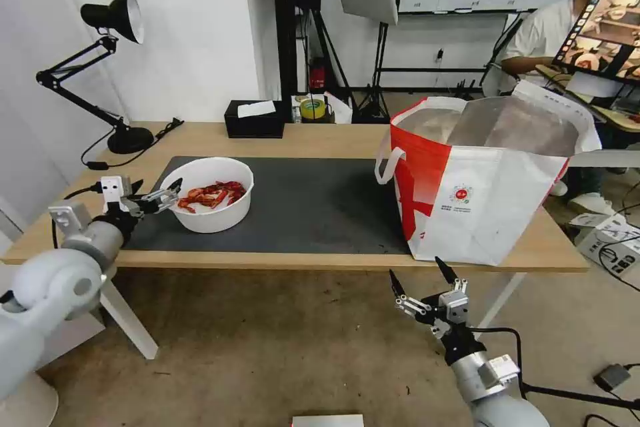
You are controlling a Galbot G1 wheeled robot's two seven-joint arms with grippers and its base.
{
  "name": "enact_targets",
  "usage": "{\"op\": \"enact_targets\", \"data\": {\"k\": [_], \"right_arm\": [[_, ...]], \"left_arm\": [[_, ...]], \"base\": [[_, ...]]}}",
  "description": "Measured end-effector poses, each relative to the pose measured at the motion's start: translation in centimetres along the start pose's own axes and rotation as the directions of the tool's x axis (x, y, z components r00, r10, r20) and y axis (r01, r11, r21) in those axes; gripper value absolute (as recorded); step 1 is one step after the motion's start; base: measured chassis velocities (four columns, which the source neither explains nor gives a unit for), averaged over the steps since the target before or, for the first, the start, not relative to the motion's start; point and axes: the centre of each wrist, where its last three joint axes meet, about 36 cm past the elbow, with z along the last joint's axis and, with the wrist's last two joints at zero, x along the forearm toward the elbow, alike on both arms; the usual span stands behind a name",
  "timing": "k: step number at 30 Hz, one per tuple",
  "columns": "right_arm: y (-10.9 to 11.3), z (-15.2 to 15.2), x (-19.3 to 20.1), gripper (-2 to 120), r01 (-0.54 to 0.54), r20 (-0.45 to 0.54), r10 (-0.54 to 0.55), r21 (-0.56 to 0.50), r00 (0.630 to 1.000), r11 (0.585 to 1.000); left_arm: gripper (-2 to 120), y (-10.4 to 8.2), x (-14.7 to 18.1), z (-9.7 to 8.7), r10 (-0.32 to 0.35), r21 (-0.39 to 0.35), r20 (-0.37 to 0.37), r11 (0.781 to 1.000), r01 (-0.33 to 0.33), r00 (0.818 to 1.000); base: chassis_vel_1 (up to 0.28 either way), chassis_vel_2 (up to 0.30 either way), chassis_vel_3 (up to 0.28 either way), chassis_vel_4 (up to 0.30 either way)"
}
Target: Pick up the trash from the table and place it into the takeout bag.
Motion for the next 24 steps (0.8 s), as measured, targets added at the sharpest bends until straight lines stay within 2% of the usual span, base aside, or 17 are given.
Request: {"op": "enact_targets", "data": {"k": [3, 4, 7, 8, 11, 12, 15, 16, 20, 24], "right_arm": [[0.0, 0.0, 0.0, 100, 0.0, 0.0, 0.0, 0.0, 1.0, 1.0], [0.0, 0.0, 0.0, 100, 0.0, 0.0, 0.0, 0.0, 1.0, 1.0], [0.0, 0.0, 0.0, 100, 0.0, 0.0, 0.0, 0.0, 1.0, 1.0], [0.0, 0.0, 0.0, 100, 0.0, 0.0, 0.0, 0.0, 1.0, 1.0], [0.0, 0.0, 0.0, 100, 0.0, 0.0, 0.0, 0.0, 1.0, 1.0], [0.0, 0.0, 0.0, 100, 0.0, 0.0, 0.0, 0.0, 1.0, 1.0], [0.0, 0.0, 0.0, 100, 0.0, 0.0, 0.0, 0.0, 1.0, 1.0], [0.0, 0.0, 0.0, 100, 0.0, 0.0, 0.0, 0.0, 1.0, 1.0], [0.0, 0.0, 0.0, 100, 0.0, 0.0, 0.0, 0.0, 1.0, 1.0], [0.0, 0.0, 0.0, 100, 0.0, 0.0, 0.0, 0.0, 1.0, 1.0]], "left_arm": [[100, 0.7, -1.0, -1.6, -0.003, 0.029, -0.076, 1.0, 0.005, 0.997], [100, 0.7, -1.0, -1.6, -0.003, 0.029, -0.076, 1.0, 0.005, 0.997], [100, 1.0, -1.8, -3.1, 0.008, 0.049, -0.153, 0.999, 0.0, 0.988], [100, 1.0, -1.8, -3.1, 0.008, 0.049, -0.153, 0.999, 0.0, 0.988], [100, 1.2, -2.5, -3.7, -0.008, 0.075, -0.227, 0.997, 0.026, 0.974], [100, 1.2, -2.5, -3.7, -0.008, 0.075, -0.227, 0.997, 0.026, 0.974], [100, 1.2, -3.4, -4.1, -0.025, 0.098, -0.295, 0.994, 0.057, 0.955], [100, 1.2, -3.4, -4.1, -0.025, 0.098, -0.295, 0.994, 0.057, 0.955], [100, 0.9, -4.3, -5.0, -0.02, 0.124, -0.362, 0.99, 0.07, 0.932], [100, 0.6, -5.2, -5.4, -0.033, 0.129, -0.388, 0.988, 0.09, 0.921]], "base": [[0.0, 0.0, 0.0, 0.0], [0.0, 0.0, 0.0, 0.0], [0.0, 0.0, 0.0, 0.0], [0.0, 0.0, 0.0, 0.0], [0.0, 0.0, 0.0, 0.0], [0.0, 0.0, 0.0, 0.0], [0.0, 0.0, 0.0, 0.0], [0.0, 0.0, 0.0, 0.0], [0.0, 0.0, 0.0, 0.0], [0.0, 0.0, 0.0, 0.0]]}}
